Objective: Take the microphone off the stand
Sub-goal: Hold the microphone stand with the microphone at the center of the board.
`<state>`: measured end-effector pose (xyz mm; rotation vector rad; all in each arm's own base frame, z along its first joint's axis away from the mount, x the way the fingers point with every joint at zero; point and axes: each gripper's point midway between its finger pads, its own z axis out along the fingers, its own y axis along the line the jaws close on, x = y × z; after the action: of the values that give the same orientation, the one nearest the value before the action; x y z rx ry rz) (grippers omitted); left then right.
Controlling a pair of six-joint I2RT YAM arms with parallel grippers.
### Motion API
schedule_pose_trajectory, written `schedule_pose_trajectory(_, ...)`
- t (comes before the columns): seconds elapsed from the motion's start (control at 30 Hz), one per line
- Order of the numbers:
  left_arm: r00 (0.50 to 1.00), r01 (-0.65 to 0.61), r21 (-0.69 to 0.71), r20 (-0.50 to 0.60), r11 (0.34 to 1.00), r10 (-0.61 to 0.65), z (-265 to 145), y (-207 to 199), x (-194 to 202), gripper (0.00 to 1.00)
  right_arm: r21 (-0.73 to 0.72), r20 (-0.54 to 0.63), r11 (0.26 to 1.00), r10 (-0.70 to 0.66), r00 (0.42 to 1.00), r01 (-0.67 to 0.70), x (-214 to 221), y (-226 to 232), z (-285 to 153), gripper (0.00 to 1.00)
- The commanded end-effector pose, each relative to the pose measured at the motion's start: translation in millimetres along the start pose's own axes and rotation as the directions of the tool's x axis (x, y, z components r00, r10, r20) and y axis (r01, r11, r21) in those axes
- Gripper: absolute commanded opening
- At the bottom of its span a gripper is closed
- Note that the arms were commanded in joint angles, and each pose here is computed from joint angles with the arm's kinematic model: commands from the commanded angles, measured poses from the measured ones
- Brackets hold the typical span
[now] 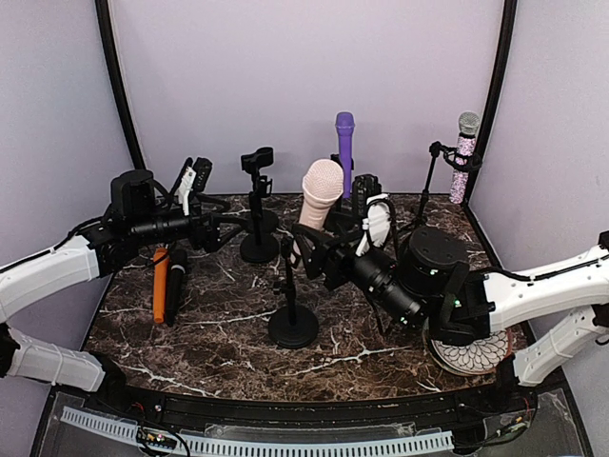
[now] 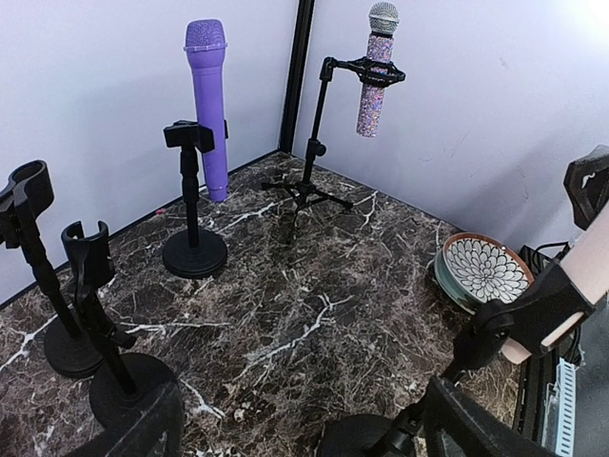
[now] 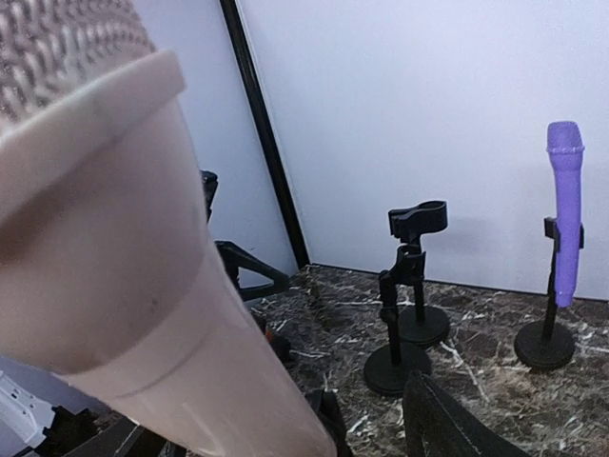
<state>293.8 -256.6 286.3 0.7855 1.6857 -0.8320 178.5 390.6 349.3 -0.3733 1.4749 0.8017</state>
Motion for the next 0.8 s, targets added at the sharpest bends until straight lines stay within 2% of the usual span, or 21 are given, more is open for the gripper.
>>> schedule_pose_trajectory(0.0, 1.000, -0.001, 0.004, 0.007, 1.000, 0.001, -4.6, -4.2, -3.3, 0.89, 0.055, 0.074, 0.998, -0.023, 0.997, 0.019, -21.9, 0.4, 6.3, 0.64)
schedule_pose_trajectory(0.07, 1.000, 0.001, 0.010, 0.002, 1.000, -0.001, -3.4, -4.6, -2.2, 0.89, 0.050, 0.069, 0.998, -0.034, 0.997, 0.031, -19.8, 2.6, 8.6, 0.47)
schedule_pose_trajectory(0.27, 1.000, 0.000, 0.027, -0.012, 1.000, 0.001, -0.6, -6.4, 1.7, 0.89, 0.026, 0.060, 0.996, -0.087, 0.994, 0.085, -15.1, 3.8, 7.2, 0.28)
schedule_pose_trajectory(0.47, 1.000, 0.002, 0.122, -0.029, 0.992, 0.002, 4.3, -19.6, 7.1, 0.89, -0.060, 0.054, 0.984, -0.167, 0.984, 0.171, -14.4, 3.4, 5.2, 0.21)
schedule_pose_trajectory(0.77, 0.992, -0.039, 0.262, -0.109, 0.964, 0.070, 18.3, -58.6, 30.8, 0.88, -0.277, 0.055, 0.932, -0.227, 0.972, 0.233, -10.4, 11.1, -5.7, 0.20)
